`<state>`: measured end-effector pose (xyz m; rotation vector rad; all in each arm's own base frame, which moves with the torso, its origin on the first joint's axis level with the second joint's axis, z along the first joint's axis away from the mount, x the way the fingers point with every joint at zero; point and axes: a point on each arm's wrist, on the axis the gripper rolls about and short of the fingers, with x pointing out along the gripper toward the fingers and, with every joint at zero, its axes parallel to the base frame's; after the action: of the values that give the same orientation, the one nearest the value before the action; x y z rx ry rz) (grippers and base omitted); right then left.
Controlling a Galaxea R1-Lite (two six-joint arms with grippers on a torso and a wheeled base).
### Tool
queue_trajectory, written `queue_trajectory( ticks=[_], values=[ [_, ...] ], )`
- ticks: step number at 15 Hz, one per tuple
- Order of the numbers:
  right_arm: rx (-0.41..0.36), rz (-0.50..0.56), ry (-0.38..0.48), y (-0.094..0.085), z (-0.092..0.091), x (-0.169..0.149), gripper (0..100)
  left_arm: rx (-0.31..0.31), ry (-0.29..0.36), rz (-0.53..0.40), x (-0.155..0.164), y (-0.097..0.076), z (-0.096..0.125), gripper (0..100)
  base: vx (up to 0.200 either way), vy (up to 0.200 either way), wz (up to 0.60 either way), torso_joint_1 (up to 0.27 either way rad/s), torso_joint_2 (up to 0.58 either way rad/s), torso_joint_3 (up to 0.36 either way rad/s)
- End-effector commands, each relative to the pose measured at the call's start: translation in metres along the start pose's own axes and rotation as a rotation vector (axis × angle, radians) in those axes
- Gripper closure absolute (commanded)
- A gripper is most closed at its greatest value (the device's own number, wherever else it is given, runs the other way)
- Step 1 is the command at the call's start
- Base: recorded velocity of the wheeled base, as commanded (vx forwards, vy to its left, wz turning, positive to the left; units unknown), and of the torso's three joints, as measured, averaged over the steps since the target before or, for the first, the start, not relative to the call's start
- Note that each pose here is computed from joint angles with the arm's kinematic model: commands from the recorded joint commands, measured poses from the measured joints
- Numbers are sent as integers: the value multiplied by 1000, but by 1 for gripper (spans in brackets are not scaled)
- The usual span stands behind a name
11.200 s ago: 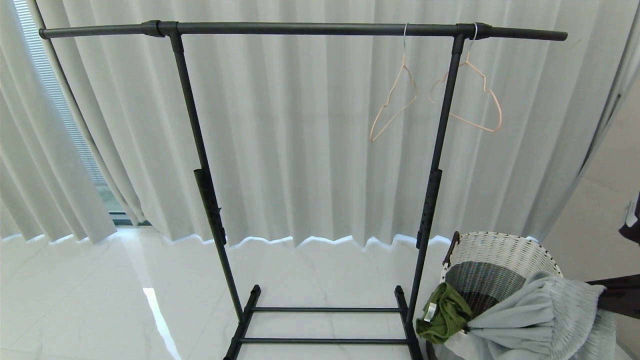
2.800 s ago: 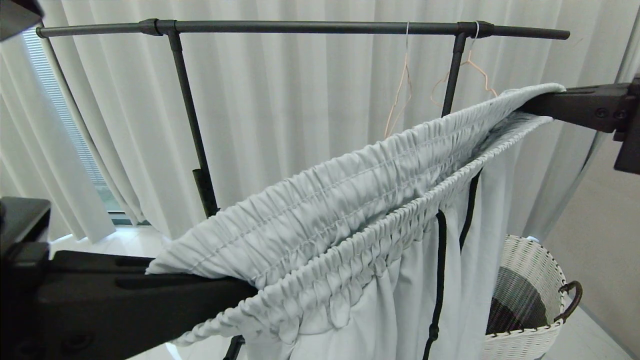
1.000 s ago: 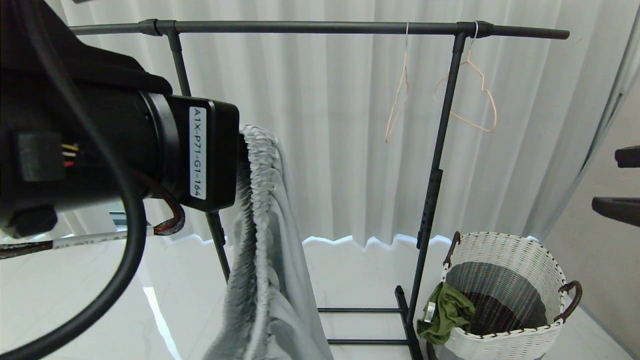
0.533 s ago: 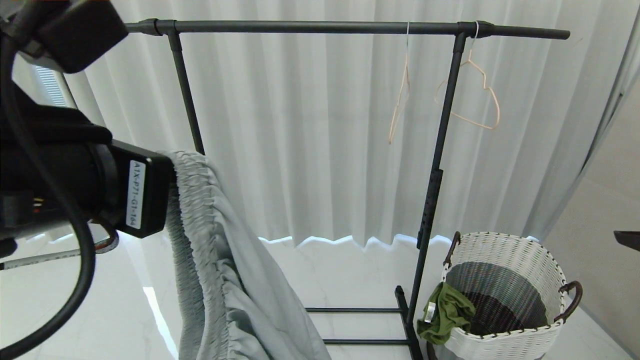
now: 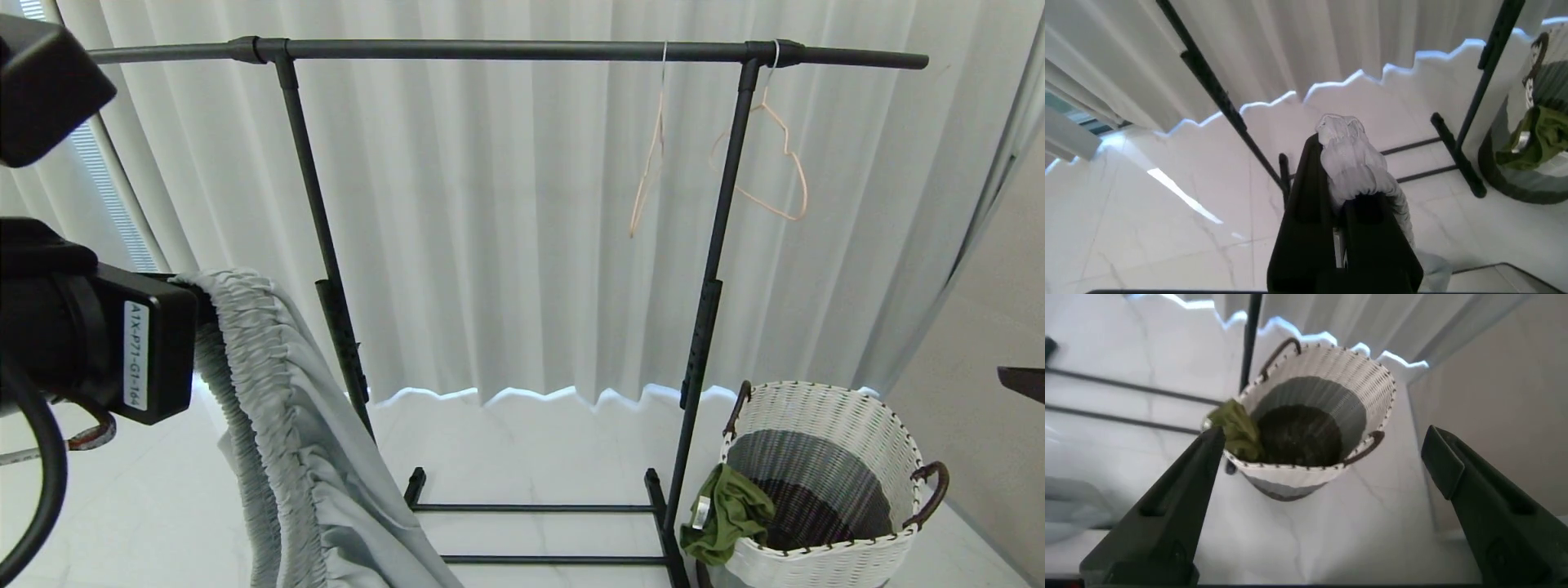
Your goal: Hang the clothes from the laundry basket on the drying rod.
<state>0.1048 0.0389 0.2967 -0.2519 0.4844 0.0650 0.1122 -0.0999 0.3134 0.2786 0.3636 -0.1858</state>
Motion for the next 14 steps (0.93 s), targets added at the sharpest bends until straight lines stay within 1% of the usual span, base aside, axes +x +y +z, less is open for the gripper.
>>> queue_trajectory(
  ticks=[1,4,9,14],
  values=[
    [21,3,-7,0,1,1,0,-6,-7,9,-2,2,0,100,0,0,0,71,-320,-256],
    [58,17,-8,1,1,1,0,-5,-9,39,-3,3,0,100,0,0,0,97,-408,-305],
    [66,21,-29,1,4,2,0,-5,-11,39,-3,3,0,100,0,0,0,141,-461,-318],
    [77,21,-56,1,8,3,0,1,-11,39,-3,3,0,100,0,0,0,177,-480,-304]
  ],
)
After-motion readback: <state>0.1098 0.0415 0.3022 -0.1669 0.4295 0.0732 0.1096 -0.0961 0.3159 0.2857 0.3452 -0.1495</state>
